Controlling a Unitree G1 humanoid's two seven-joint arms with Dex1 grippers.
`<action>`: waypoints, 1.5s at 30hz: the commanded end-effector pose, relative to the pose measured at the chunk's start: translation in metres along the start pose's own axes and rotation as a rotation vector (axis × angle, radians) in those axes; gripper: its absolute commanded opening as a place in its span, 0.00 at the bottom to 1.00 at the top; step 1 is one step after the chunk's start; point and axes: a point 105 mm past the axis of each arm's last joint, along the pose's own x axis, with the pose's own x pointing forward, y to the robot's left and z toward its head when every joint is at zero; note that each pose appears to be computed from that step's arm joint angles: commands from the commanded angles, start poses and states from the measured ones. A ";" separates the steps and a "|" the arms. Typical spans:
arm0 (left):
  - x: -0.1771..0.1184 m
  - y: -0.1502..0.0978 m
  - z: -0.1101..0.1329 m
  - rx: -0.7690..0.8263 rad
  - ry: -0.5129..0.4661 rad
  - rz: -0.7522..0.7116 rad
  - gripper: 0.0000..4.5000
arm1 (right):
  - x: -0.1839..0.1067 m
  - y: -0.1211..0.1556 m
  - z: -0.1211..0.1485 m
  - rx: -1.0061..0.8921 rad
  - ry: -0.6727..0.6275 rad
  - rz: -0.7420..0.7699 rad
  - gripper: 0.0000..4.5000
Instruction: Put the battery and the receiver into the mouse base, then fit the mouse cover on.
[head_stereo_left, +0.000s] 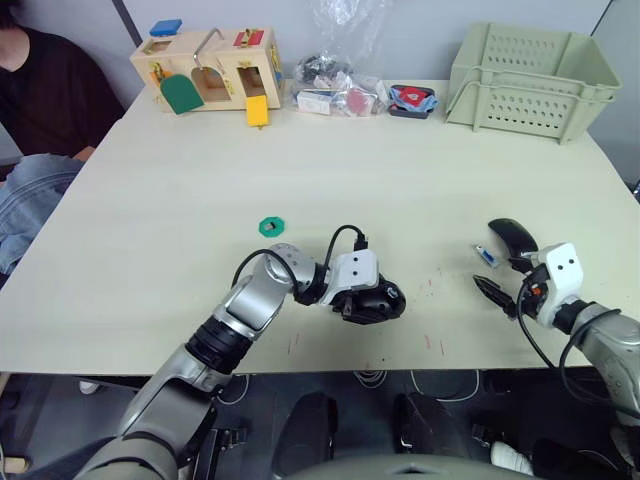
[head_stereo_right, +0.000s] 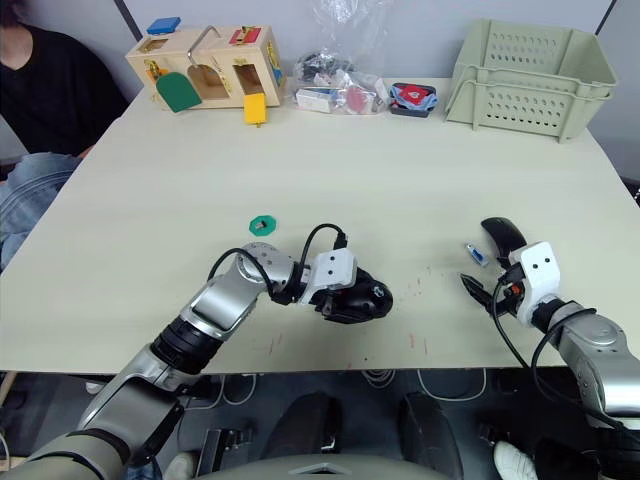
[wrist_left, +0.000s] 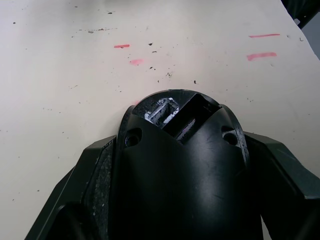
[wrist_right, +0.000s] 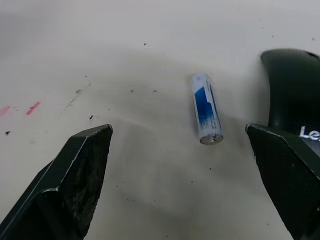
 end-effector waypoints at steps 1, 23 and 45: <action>0.005 -0.008 -0.020 -0.039 0.077 -0.027 0.70 | 0.003 -0.001 0.009 -0.017 -0.025 -0.009 1.00; 0.004 -0.007 -0.021 -0.044 0.081 -0.028 0.70 | 0.014 -0.004 0.002 -0.010 -0.006 -0.061 0.46; 0.005 -0.003 -0.019 -0.051 0.079 -0.002 0.70 | -0.011 0.038 0.017 -0.133 0.055 0.179 0.00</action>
